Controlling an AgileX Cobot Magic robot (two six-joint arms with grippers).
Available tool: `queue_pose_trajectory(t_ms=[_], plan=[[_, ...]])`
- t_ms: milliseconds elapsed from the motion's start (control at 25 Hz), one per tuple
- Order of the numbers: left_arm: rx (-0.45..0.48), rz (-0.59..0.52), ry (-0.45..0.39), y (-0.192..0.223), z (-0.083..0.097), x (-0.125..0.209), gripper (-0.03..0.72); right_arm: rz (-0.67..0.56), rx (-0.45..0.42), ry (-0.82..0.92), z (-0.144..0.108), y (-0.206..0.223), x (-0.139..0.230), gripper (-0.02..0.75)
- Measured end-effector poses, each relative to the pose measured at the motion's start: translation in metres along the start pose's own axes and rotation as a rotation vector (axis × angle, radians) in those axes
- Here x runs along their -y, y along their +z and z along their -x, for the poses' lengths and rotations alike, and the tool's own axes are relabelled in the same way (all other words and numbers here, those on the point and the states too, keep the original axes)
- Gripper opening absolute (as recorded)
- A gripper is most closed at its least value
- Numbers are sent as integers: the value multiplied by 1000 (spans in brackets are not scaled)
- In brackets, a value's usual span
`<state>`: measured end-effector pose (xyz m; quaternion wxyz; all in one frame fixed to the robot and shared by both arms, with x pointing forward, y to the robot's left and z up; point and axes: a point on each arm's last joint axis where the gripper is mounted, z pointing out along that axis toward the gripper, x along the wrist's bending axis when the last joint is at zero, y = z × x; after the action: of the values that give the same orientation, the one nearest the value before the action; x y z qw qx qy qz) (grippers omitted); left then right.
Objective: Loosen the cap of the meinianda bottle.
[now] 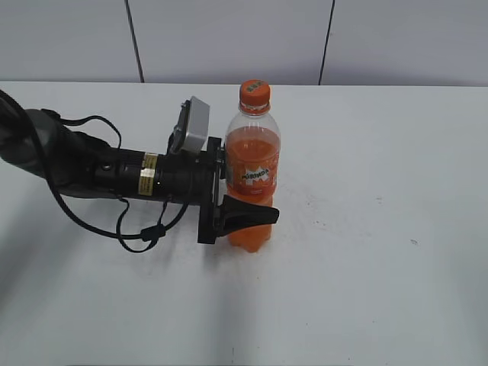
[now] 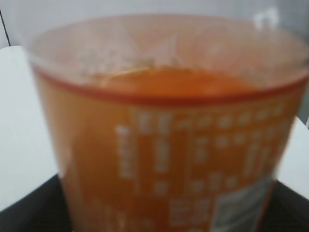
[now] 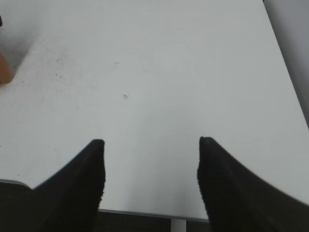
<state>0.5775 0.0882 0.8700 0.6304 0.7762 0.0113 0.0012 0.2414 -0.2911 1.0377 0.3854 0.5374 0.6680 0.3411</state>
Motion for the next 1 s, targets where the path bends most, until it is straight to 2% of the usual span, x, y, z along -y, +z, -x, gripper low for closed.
queue_pose_trajectory(t_ms=[320,1000], plan=[[4,-1,-5,1,-1,3,418,0,0,0,0,0,0,458],[14,-6,-1,1,0,3,416,0,0,0,0,0,0,458]])
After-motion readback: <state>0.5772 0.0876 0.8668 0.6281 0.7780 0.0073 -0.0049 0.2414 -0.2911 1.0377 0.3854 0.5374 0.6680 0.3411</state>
